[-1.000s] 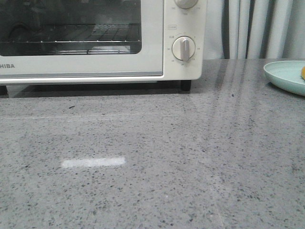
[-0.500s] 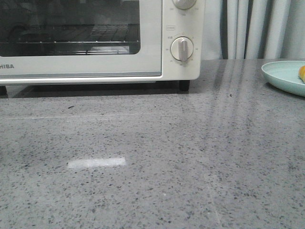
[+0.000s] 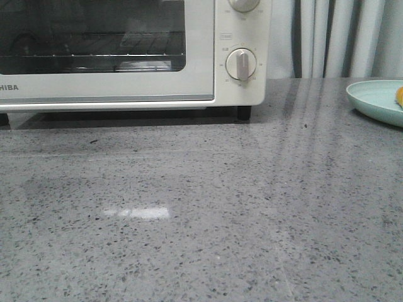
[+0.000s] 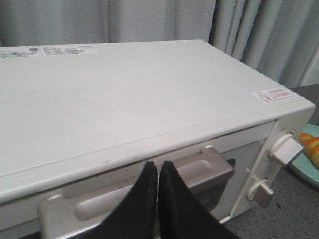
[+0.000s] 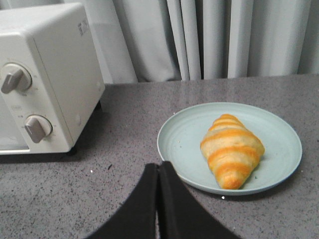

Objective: Put bread in oven

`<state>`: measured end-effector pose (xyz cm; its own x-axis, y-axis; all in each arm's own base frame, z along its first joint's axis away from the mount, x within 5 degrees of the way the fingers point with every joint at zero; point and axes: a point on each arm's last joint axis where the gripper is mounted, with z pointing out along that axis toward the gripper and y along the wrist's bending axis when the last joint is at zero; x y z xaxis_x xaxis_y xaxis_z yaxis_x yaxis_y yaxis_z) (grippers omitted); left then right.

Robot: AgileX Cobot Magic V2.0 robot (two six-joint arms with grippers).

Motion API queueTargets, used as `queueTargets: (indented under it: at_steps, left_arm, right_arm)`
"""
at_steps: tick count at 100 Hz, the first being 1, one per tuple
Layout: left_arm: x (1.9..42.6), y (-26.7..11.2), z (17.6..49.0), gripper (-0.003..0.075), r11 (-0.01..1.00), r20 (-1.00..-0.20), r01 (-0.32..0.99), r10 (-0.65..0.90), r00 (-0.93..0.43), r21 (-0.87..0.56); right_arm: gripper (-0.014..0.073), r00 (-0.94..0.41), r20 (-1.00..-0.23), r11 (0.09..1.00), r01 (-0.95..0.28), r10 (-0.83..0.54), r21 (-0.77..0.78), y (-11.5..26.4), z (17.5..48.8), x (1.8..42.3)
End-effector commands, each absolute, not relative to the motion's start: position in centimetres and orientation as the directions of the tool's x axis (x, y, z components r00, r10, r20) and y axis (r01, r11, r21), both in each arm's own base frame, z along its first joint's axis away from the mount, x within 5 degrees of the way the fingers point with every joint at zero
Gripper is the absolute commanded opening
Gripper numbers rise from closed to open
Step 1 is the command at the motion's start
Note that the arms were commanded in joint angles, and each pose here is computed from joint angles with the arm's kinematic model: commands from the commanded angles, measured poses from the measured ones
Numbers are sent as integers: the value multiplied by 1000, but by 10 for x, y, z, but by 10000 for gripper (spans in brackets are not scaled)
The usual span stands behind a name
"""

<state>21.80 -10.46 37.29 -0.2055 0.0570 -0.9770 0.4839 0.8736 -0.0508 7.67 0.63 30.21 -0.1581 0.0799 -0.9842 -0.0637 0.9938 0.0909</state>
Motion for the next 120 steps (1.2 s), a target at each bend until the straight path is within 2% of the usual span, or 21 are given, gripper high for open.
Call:
queueTargets:
  at_steps: [1, 47, 61, 76, 102, 120]
  left_arm:
    - [226, -106, 389, -21, 890, -991, 454, 15, -133, -48]
    - [247, -114, 366, -21, 887, -975, 461, 132, -176, 37]
    - [243, -117, 360, -21, 858, -956, 509, 203, -213, 69]
    - [230, -119, 347, -22, 803, -907, 594, 290, -304, 58]
    - [193, -109, 322, -22, 760, -852, 649, 350, -389, 16]
    - [174, -102, 289, -22, 747, -791, 665, 393, -468, -22]
  right_arm:
    - [-61, -85, -994, 995, -68, 68, 74, 6, 317, 79]
    - [-61, -131, -989, 995, -67, 64, 74, 6, 313, 78]
    - [-61, -131, -989, 995, -68, 66, 75, 6, 313, 78]
    - [-61, -131, -989, 994, -69, 74, 83, 7, 313, 78]
    - [-61, -131, -987, 992, -73, 92, 102, 7, 313, 78]
    - [-61, -114, -989, 992, -73, 94, 103, 7, 315, 78]
